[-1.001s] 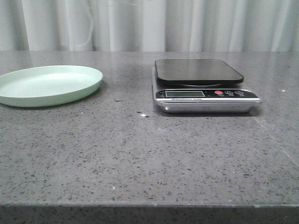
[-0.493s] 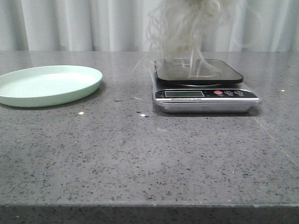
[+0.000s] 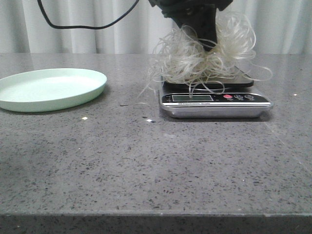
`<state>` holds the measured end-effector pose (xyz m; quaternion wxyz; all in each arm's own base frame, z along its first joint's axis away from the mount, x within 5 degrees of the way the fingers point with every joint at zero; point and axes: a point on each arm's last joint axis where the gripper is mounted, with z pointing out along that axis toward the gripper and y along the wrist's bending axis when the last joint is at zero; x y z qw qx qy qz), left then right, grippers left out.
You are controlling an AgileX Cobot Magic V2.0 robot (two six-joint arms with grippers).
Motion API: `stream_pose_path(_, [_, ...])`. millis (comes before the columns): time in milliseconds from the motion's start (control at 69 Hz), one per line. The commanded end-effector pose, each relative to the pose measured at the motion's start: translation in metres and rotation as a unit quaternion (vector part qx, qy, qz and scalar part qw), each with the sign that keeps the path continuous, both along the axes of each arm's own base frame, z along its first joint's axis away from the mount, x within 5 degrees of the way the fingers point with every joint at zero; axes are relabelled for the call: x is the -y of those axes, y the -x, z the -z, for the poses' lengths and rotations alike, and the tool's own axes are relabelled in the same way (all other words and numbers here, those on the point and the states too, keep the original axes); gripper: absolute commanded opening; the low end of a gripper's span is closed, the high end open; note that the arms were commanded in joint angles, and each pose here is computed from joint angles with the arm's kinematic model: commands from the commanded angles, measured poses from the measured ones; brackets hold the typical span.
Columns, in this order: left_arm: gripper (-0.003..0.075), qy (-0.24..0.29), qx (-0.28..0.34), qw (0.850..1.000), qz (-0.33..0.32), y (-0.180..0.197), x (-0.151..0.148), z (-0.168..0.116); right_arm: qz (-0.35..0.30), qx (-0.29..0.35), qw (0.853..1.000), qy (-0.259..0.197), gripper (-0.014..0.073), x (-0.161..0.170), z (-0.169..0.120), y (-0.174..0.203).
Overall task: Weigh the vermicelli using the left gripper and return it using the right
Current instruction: 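Lift the vermicelli with the left gripper and carry it onto the scale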
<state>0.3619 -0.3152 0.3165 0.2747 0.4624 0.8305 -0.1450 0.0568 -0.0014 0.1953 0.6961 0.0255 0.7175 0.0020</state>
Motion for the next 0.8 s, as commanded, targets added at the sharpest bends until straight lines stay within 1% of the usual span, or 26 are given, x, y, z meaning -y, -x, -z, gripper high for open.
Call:
stream_pose_path(0, [0.0171, 0.034, 0.029, 0.999, -0.002, 0.01, -0.003, -0.034, 0.008, 0.052, 0.999, 0.009, 0.0152, 0.001, -0.011, 0.002])
stream_pose_path(87, [0.0211, 0.033, 0.031, 0.999, -0.002, 0.01, -0.004, -0.035, 0.008, 0.052, 0.999, 0.009, 0.0152, 0.001, -0.011, 0.002])
stream_pose_path(145, [0.0256, 0.031, 0.032, 0.999, -0.002, 0.01, -0.004, -0.035, 0.008, 0.052, 0.999, 0.009, 0.0152, 0.001, -0.011, 0.002])
stream_pose_path(305, [0.0446, 0.025, 0.031, 0.999, -0.001, 0.011, -0.005, -0.036, 0.008, 0.052, 0.999, 0.009, 0.0152, 0.001, -0.011, 0.002])
stream_pose_path(421, [0.0539, 0.02, 0.032, 0.999, -0.001, 0.012, -0.007, -0.038, 0.008, 0.052, 0.999, 0.009, 0.0152, 0.001, -0.011, 0.002])
stream_pose_path(479, [0.0561, 0.016, 0.034, 0.999, 0.0, 0.012, -0.008, -0.042, 0.008, 0.052, 0.999, 0.009, 0.0152, 0.001, -0.011, 0.002])
stream_pose_path(580, [0.0562, 0.01, 0.039, 0.999, 0.002, 0.014, -0.011, -0.051, 0.008, 0.052, 0.999, 0.009, 0.0152, 0.001, -0.011, 0.002])
stream_pose_path(682, [0.0562, 0.005, 0.049, 0.999, 0.003, 0.019, -0.017, -0.07, 0.008, 0.052, 0.999, 0.009, 0.0152, 0.001, -0.011, 0.002])
stream_pose_path(740, [0.0561, 0.015, 0.051, 0.999, -0.008, 0.02, -0.019, -0.079, 0.008, 0.052, 0.999, 0.009, 0.0152, 0.001, -0.011, 0.002])
stream_pose_path(783, [0.056, 0.03, 0.057, 0.998, -0.023, 0.022, -0.025, -0.091, 0.008, 0.052, 0.999, 0.009, 0.0152, 0.001, -0.011, 0.002])
